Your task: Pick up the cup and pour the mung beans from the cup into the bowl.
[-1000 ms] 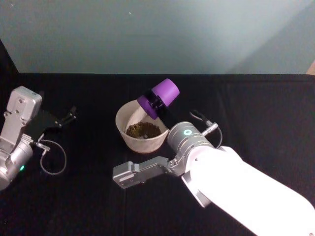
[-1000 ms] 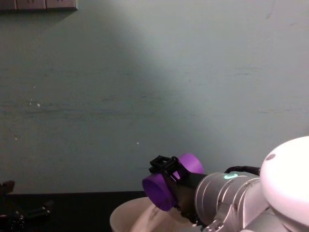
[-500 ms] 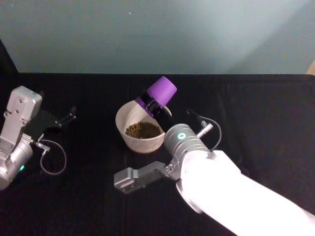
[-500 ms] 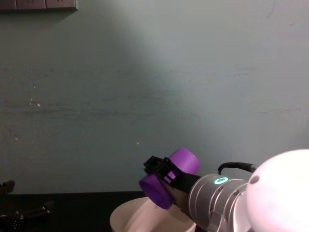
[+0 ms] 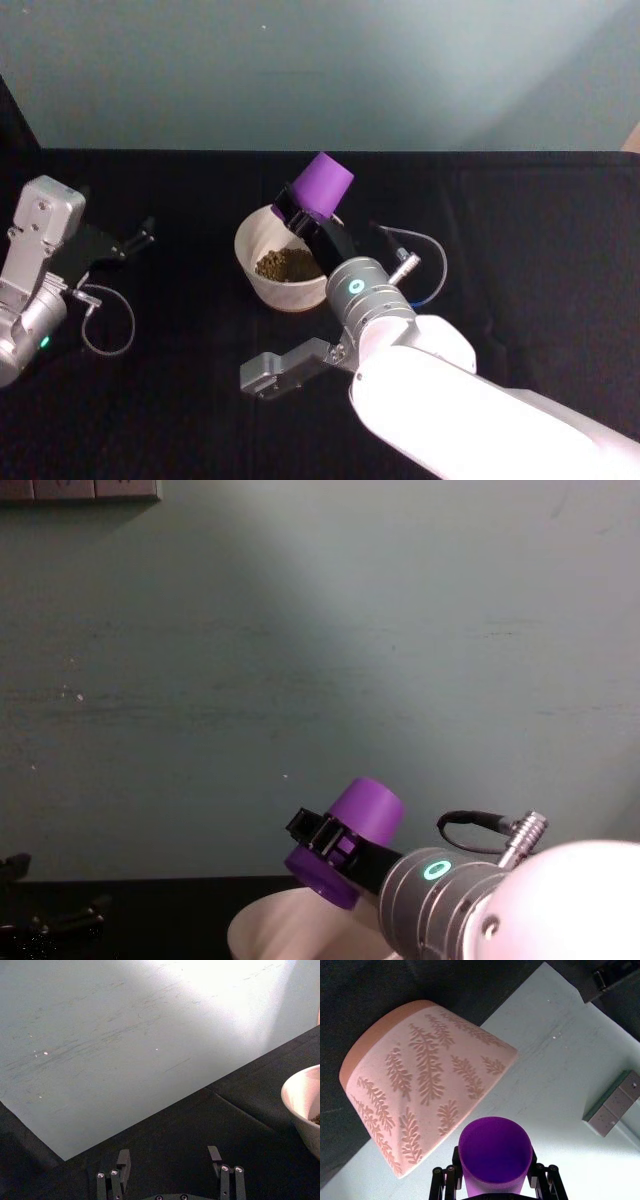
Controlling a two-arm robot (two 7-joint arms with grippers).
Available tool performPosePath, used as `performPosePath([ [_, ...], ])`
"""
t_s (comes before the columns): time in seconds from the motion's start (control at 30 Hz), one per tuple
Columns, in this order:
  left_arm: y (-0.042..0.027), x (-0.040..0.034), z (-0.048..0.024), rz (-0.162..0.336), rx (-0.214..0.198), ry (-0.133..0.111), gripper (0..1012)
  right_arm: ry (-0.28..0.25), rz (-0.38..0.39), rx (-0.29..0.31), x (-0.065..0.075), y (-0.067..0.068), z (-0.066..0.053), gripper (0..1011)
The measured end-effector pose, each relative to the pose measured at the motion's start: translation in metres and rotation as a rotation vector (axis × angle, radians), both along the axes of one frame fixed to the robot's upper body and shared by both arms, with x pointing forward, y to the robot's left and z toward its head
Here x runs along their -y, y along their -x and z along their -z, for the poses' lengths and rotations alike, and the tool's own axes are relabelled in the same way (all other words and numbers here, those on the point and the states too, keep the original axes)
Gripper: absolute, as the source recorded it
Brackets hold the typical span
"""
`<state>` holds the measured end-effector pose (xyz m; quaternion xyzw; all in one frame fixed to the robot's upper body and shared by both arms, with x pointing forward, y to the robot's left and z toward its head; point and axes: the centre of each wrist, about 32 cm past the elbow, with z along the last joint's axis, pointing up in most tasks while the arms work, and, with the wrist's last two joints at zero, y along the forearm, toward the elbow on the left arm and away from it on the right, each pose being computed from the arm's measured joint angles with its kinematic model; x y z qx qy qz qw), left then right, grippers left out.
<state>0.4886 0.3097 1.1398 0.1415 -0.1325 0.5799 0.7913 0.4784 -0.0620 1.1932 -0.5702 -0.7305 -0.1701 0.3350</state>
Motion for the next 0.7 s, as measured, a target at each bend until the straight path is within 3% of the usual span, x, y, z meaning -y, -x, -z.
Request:
performPosePath([
  [0.17,0.0000,0.0000,0.0000,0.000,0.000,0.000,1000,0.061,-0.001,0.034,-0.0027,0.0029,0.0028,726],
  [0.43,0.0000,0.0000,0.0000,0.000,0.000,0.000,1000,0.072,-0.008,0.044,-0.0046,0.0064,0.0016,726],
  [0.6,0.0000,0.0000,0.0000,0.000,0.000,0.000,1000,0.014,0.000,0.026,-0.0027,0.0057,-0.0018,726],
  [0.7,0.0000,0.0000,0.0000,0.000,0.000,0.000,1000,-0.069,0.009,0.005,0.0006,0.0044,-0.0046,726],
])
